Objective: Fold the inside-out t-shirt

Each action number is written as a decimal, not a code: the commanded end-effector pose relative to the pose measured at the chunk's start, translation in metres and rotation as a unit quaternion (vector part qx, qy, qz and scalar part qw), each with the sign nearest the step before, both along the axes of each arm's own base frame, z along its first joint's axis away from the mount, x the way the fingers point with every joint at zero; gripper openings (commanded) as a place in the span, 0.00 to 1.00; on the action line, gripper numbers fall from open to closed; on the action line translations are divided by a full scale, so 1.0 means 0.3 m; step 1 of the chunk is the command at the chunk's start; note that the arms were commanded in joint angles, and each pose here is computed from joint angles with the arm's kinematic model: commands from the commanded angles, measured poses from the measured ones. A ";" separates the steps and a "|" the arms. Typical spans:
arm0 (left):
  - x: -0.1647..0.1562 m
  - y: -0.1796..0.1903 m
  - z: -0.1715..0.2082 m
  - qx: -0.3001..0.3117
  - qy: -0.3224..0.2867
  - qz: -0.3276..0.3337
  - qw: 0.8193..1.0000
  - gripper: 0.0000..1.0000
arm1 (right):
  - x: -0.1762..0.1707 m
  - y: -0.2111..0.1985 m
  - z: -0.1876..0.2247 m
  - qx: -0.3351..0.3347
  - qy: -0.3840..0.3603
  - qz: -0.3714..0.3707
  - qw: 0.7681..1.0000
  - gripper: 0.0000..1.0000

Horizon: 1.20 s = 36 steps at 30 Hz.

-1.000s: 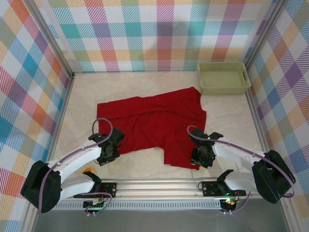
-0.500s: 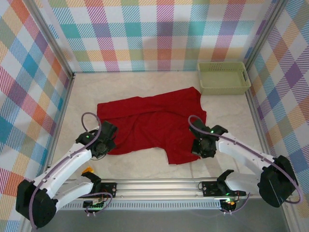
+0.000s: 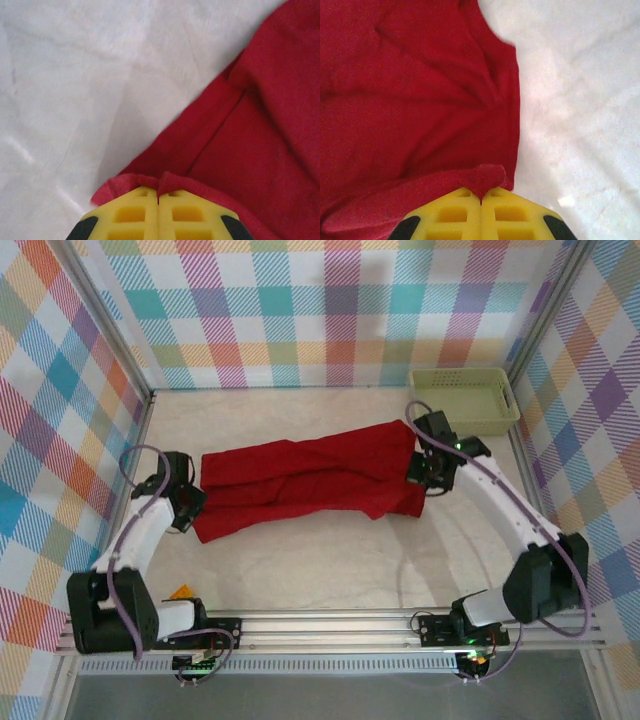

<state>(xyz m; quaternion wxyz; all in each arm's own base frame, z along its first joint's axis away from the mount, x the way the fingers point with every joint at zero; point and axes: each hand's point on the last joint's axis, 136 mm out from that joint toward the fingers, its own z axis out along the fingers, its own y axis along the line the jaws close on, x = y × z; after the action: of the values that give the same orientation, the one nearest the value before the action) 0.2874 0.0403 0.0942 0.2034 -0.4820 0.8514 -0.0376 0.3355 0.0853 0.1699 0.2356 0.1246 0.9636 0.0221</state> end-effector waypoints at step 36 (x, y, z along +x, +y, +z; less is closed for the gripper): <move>0.489 -0.037 0.077 0.047 -0.018 -0.109 0.993 0.63 | 0.465 0.231 -0.116 0.043 -0.018 0.097 0.994 0.59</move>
<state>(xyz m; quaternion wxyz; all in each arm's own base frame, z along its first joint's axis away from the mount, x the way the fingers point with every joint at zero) 0.4321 0.0640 0.1022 0.2150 -0.4257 0.8789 0.0024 0.4778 0.1179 0.1221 0.2268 0.0589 0.9720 0.0155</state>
